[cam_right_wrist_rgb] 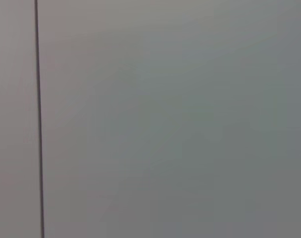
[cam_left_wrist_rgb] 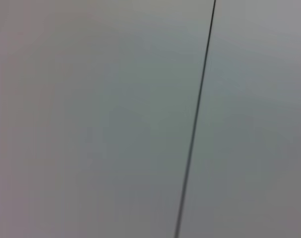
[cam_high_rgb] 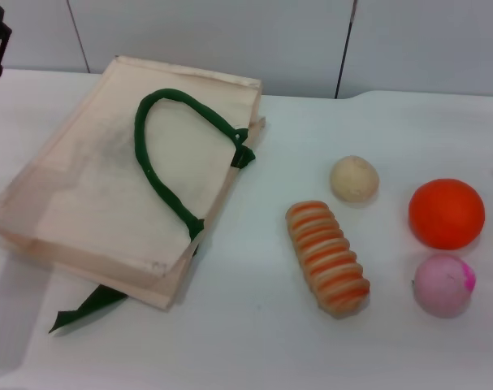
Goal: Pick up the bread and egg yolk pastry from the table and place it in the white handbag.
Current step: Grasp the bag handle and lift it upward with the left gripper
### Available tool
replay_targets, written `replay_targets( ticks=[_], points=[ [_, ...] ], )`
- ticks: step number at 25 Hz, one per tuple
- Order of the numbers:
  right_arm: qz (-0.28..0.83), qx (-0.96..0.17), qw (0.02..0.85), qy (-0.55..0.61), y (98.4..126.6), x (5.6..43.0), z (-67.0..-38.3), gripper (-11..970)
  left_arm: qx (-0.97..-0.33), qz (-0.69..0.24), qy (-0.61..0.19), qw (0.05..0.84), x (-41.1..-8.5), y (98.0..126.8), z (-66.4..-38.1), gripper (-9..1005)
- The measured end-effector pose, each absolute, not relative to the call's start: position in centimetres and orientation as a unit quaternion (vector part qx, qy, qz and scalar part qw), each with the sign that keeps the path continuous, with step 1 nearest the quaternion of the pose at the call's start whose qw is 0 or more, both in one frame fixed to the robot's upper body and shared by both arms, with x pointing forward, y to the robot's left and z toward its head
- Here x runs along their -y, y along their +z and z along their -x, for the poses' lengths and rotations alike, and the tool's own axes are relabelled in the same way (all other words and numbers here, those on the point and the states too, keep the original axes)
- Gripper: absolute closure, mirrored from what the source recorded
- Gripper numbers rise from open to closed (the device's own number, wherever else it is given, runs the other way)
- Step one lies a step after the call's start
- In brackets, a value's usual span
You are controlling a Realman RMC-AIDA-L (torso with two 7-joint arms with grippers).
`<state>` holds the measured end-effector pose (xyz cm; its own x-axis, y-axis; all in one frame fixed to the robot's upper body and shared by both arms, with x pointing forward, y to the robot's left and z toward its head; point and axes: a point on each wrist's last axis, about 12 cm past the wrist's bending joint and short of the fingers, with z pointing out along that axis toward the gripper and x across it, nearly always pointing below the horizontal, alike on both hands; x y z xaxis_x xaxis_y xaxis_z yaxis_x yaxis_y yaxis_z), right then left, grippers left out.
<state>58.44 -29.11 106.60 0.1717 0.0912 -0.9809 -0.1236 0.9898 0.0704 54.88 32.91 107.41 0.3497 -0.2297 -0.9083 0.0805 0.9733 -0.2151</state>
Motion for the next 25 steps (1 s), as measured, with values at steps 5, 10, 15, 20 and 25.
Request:
replay_targets(
  ticks=[5,10,15,20,25],
  points=[
    [0.009,-0.643,0.763,0.063,106.3,29.8,-58.0,79,-0.605,0.062,-0.168,0.776,-32.2,106.9,-56.1,182],
    [0.012,-0.643,0.764,0.06,106.4,29.9,-58.1,79,-0.651,0.05,-0.265,0.709,-33.3,107.7,-57.8,182],
    [0.01,-0.652,0.756,0.059,106.2,30.0,-58.3,79,-0.7,0.039,-0.328,0.633,-34.4,109.5,-59.2,183],
    [0.01,-0.655,0.753,0.058,106.2,30.0,-58.4,79,-0.767,0.034,-0.358,0.532,-35.1,111.3,-60.2,184],
    [0.01,-0.656,0.753,0.059,106.2,29.9,-58.5,79,-0.838,0.042,-0.328,0.435,-35.2,112.8,-61.5,184]
  ],
)
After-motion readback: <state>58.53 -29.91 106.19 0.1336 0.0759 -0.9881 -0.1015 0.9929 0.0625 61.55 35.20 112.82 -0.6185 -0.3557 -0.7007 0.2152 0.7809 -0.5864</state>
